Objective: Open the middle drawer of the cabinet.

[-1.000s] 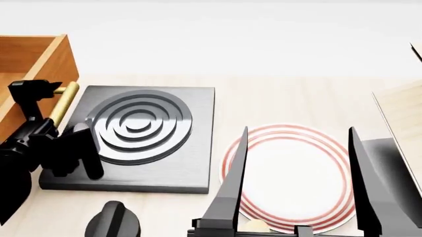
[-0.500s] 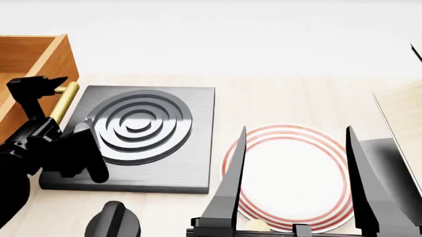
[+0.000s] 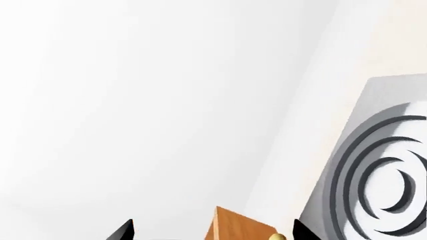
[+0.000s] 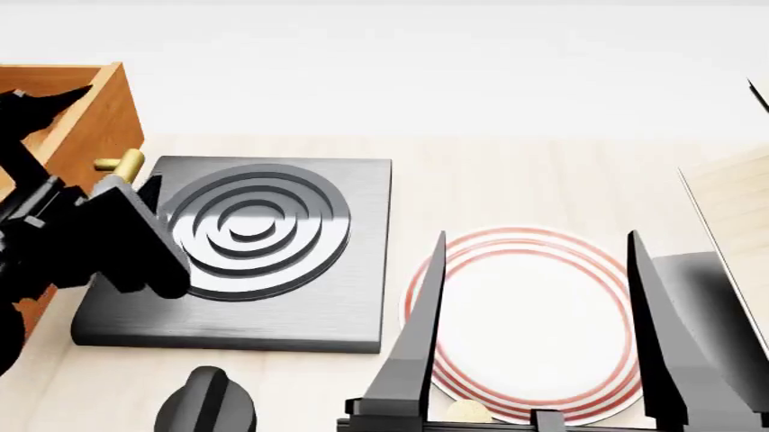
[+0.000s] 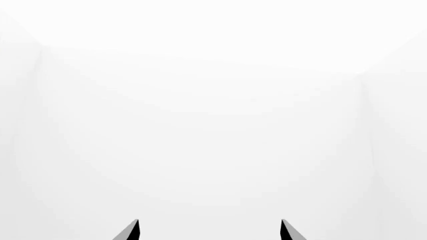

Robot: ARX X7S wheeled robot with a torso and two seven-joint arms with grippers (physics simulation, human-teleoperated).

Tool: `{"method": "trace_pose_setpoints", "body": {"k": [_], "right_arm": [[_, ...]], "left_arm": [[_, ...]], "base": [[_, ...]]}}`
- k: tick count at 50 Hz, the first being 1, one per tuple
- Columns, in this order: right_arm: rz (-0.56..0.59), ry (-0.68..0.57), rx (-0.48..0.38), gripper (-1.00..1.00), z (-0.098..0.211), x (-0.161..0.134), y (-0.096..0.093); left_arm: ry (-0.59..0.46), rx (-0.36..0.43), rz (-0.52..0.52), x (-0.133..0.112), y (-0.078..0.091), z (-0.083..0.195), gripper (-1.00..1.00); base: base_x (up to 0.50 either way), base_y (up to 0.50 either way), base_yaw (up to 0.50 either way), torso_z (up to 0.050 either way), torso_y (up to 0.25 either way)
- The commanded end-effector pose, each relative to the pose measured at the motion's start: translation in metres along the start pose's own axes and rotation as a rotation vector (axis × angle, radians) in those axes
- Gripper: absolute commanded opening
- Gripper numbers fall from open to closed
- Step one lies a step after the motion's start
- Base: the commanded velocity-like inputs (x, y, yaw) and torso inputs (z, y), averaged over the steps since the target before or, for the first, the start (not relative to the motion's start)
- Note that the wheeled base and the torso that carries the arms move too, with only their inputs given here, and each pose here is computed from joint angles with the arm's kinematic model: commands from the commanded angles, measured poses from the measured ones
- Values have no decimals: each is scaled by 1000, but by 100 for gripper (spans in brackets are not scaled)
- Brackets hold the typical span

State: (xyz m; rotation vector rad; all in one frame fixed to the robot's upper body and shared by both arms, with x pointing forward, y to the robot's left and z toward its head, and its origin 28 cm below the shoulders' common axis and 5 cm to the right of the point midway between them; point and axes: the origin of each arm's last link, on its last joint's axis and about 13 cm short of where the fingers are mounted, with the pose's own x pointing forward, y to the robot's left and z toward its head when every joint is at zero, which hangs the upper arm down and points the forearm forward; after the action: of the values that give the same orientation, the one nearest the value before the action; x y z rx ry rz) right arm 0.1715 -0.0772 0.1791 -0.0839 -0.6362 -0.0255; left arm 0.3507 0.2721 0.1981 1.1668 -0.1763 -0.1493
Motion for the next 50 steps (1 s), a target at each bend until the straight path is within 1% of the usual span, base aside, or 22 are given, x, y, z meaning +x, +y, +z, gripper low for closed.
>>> {"method": "trace_pose_setpoints", "body": {"k": [1,4,5,7,10,12,13,18,23,24,26,28,29,30,32,35,40,42,44,46,47,50], "right_arm": [[1,-1,-1,100,0,0,0],[1,-1,-1,100,0,0,0],[2,-1,-1,100,0,0,0],[2,-1,0,100,0,0,0],[2,-1,-2,100,1,0,0],[2,-1,-1,100,1,0,0],[3,0,-1,100,0,0,0],[4,0,-1,100,0,1,0],[3,0,-1,100,0,1,0],[4,0,0,100,0,1,0],[4,1,-1,100,0,1,0],[3,-1,0,100,0,1,0],[3,-1,0,100,0,1,0],[3,-1,0,100,0,1,0],[4,0,0,100,0,1,0],[5,1,0,100,0,1,1],[7,2,1,100,0,0,1],[7,1,1,100,0,1,1],[7,2,0,100,0,0,1],[8,2,-1,100,0,0,1],[7,1,-1,100,0,0,0],[6,2,-2,100,-1,0,0]], "left_arm": [[-11,-149,68,-6,23,14,100],[-5,-178,70,-6,28,16,100],[4,-213,72,-6,34,18,100],[12,-232,62,-6,37,19,100],[37,-303,49,-5,44,22,100],[42,-311,45,-5,45,22,100],[57,-339,38,-4,47,22,100],[90,-398,16,-1,52,22,100],[117,-442,9,3,56,22,100],[143,-484,-2,4,58,22,100],[156,-509,-17,5,59,22,100],[195,-567,-19,9,62,20,100],[198,-567,-18,10,62,20,100],[218,-596,-26,12,63,19,100],[216,-622,-29,14,64,18,100],[244,-642,-37,15,65,16,100],[279,-708,-52,18,68,16,100],[291,-796,-75,19,70,17,100],[307,-821,-81,21,70,17,100],[311,-815,-81,22,68,16,100],[323,-837,-90,22,67,16,100],[330,-845,-94,23,65,15,100]], "base": [[0,0,0,0,0],[0,0,0,0,0],[0,0,0,0,0],[0,0,0,0,0],[0,0,0,0,0],[0,0,0,0,0],[0,0,0,0,0],[0,0,0,0,0],[0,0,0,0,0],[0,0,0,0,0],[0,0,0,0,0],[0,0,0,0,0],[0,0,0,0,0],[0,0,0,0,0],[0,0,0,0,0],[0,0,0,0,0],[0,0,0,0,0],[0,0,0,0,0],[0,0,0,0,0],[0,0,0,0,0],[0,0,0,0,0],[0,0,0,0,0]]}}
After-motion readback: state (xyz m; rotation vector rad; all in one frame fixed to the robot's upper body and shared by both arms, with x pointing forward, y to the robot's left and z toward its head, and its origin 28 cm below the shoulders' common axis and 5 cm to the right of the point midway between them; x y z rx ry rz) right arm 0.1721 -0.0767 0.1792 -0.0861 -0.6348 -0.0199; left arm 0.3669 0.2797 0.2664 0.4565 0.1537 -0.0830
